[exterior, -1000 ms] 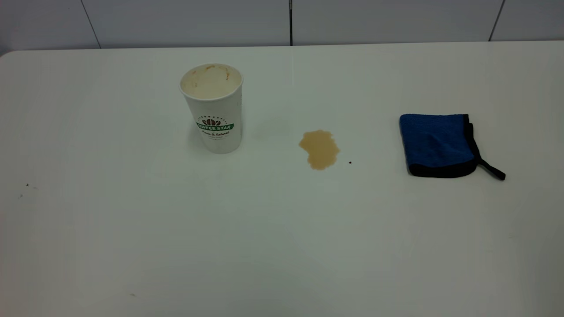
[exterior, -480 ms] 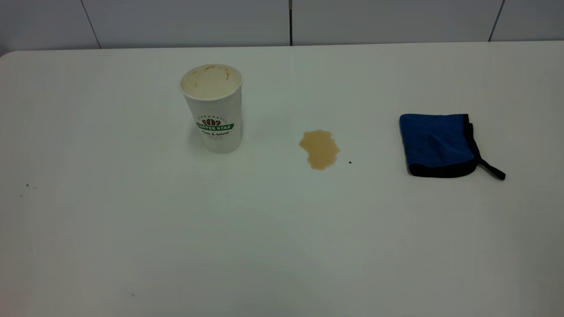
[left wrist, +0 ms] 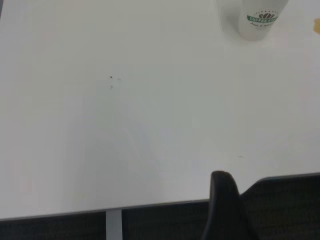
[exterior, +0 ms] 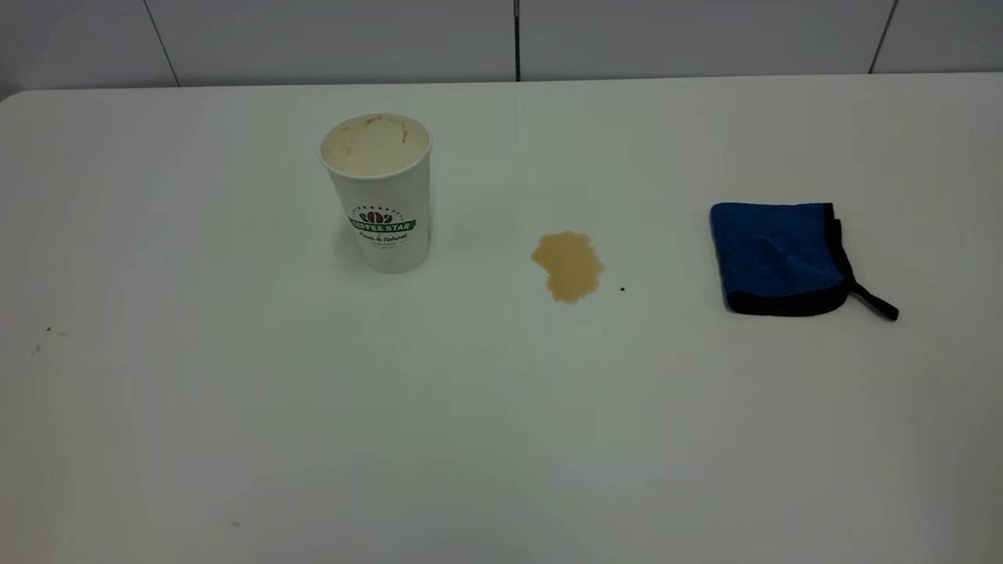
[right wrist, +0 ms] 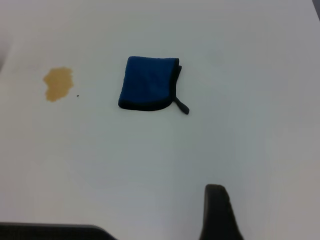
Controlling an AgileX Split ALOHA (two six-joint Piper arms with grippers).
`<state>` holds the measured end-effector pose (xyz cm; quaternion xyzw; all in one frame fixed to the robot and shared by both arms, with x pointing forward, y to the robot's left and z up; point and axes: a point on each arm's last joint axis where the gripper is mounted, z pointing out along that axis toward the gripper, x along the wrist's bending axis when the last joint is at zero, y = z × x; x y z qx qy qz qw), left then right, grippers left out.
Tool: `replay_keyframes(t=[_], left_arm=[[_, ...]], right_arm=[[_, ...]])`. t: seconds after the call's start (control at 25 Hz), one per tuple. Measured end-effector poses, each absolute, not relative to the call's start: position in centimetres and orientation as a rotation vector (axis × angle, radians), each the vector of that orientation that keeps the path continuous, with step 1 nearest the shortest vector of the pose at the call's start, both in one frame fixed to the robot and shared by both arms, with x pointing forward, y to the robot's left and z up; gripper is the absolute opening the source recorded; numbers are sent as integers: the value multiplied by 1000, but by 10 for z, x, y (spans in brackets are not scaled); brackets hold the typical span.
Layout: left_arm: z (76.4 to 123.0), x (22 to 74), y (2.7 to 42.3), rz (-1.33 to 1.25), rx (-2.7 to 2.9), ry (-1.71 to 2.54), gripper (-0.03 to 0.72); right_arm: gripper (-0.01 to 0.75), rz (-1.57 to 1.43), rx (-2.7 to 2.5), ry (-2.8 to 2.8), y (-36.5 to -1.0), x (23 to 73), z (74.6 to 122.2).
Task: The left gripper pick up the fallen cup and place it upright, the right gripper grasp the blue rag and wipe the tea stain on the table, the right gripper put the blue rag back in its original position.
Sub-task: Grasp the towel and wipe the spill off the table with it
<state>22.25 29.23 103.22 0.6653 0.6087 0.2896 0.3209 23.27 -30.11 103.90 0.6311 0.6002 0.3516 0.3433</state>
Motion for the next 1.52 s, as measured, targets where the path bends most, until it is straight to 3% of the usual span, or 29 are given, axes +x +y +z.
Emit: replay_keyframes(t=[0.48,0.64,0.92,1.24,1.52], left_arm=[[1032,222,292,761,1748,1599,483],[1032,222,292,760,1749,1600,483],[1032,222,292,761,1750,1599,483],[1032,222,292,761,1750,1599,483],[1032,222,292,761,1750,1599,483]], right_arm=[[496,962,1635,1552,-299,233,1043],[500,1018,1619,1612,-292,256,1058],[626,890,1566,1922,-282,354,1047],[616,800,1564,2118,-276,464,992],[594,630,1551,2270,-278,566,913]])
